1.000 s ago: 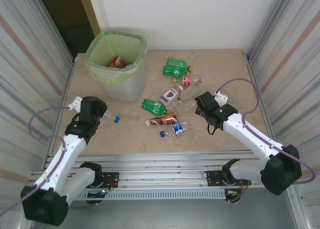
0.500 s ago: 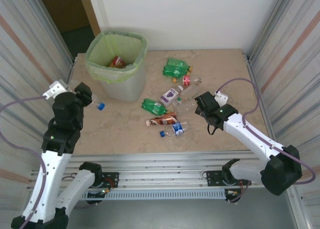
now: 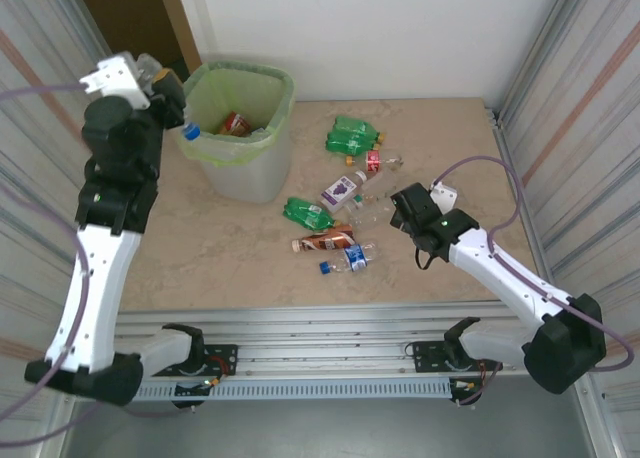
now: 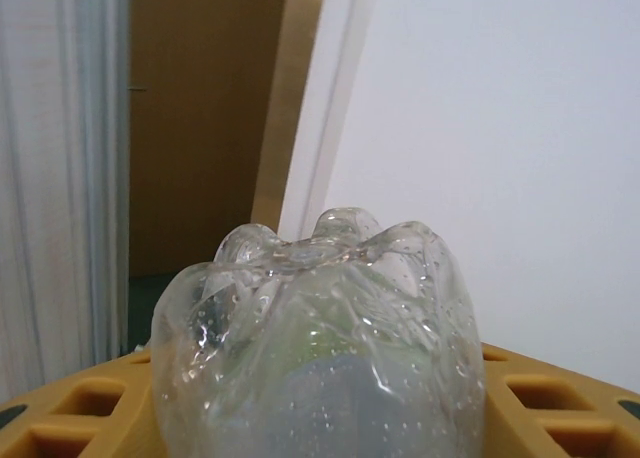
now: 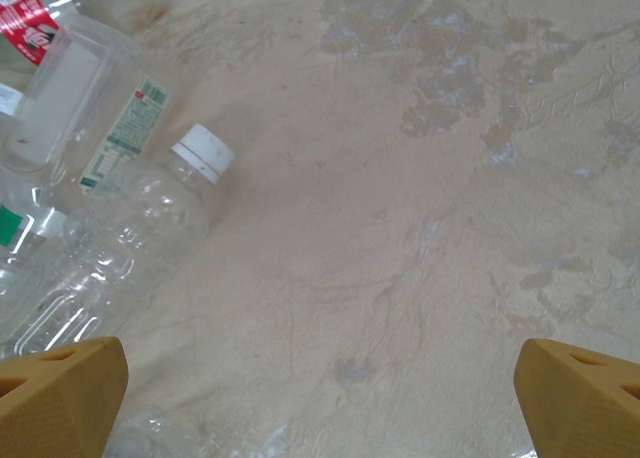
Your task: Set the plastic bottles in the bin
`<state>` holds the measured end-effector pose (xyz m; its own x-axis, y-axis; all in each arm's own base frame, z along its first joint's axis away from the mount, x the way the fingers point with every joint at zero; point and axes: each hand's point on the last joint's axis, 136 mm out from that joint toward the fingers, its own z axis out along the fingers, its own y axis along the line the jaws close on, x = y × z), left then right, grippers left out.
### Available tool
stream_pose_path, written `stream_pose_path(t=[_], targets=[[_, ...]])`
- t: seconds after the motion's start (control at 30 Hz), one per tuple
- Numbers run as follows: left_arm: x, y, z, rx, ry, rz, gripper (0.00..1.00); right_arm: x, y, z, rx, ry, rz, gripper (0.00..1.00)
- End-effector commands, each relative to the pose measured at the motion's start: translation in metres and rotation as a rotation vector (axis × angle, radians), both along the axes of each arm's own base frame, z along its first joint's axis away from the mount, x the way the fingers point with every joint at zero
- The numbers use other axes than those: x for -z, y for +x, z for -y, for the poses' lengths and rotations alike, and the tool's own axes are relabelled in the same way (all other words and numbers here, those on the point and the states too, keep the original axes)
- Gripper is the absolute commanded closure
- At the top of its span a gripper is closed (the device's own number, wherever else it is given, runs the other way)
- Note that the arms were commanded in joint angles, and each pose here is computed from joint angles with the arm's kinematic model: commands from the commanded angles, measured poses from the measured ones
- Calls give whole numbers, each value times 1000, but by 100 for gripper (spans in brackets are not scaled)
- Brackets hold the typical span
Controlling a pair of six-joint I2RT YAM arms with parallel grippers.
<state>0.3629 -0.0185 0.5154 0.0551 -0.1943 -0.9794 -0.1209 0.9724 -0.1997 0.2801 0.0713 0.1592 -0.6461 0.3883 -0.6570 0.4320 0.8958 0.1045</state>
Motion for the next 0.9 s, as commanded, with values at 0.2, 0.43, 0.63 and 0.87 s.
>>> stream_pose_path(t=[0.2,0.43,0.63,0.87], targets=[[-36,81,30,90,279,35,71,-19,-11,9,45,20,42,2],[-3,145,40,98,444,-59,71,-25,-12,10,56,26,50,2],[44,177,40,97,565,-185,72,-25,-13,10,62,26,47,2],[95,188,36,125,645,-330,65,-20,-10,7,63,28,36,2]])
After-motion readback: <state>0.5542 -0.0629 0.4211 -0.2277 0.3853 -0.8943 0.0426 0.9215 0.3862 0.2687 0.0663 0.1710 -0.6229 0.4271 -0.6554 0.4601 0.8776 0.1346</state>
